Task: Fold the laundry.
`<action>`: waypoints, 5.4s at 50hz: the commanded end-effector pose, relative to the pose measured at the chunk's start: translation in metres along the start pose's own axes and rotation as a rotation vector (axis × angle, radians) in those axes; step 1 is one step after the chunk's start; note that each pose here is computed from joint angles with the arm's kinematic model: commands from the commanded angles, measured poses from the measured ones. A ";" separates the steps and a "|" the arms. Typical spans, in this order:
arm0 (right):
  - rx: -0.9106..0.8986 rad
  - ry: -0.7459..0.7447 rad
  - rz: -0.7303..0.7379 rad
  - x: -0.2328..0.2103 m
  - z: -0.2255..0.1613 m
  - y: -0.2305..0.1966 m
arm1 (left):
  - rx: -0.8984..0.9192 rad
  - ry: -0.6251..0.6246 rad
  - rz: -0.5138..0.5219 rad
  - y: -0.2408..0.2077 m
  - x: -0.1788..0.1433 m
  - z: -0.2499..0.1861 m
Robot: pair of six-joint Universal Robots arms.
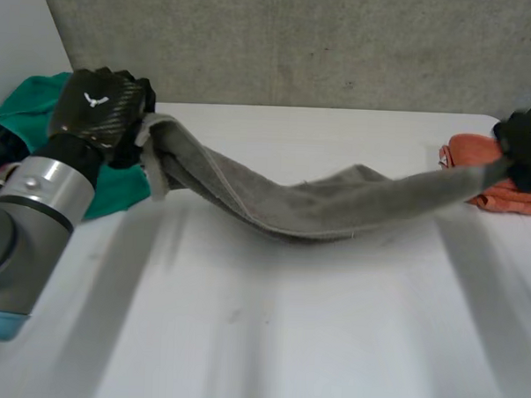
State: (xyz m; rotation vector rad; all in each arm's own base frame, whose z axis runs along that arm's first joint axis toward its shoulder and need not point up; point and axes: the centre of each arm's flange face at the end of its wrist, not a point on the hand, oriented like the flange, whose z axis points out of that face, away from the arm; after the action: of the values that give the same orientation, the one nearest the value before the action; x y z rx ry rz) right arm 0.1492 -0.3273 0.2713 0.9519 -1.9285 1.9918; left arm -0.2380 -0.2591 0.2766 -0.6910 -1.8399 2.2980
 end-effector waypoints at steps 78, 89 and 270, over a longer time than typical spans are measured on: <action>-0.260 -0.160 0.205 -0.102 0.030 0.072 | -0.286 0.194 0.282 0.105 0.005 0.002; -0.263 -0.172 0.208 -0.104 0.028 0.073 | -0.359 0.232 0.267 0.156 0.019 0.012; -0.152 -0.082 0.093 -0.022 0.039 0.005 | -0.232 0.051 0.275 0.028 0.026 0.070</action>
State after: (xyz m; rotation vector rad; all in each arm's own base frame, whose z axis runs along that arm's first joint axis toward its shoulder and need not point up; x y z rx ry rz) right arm 0.2057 -0.3847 0.2757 0.8297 -1.8807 2.0311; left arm -0.2924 -0.3395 0.2493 -1.2234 -2.1318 2.2996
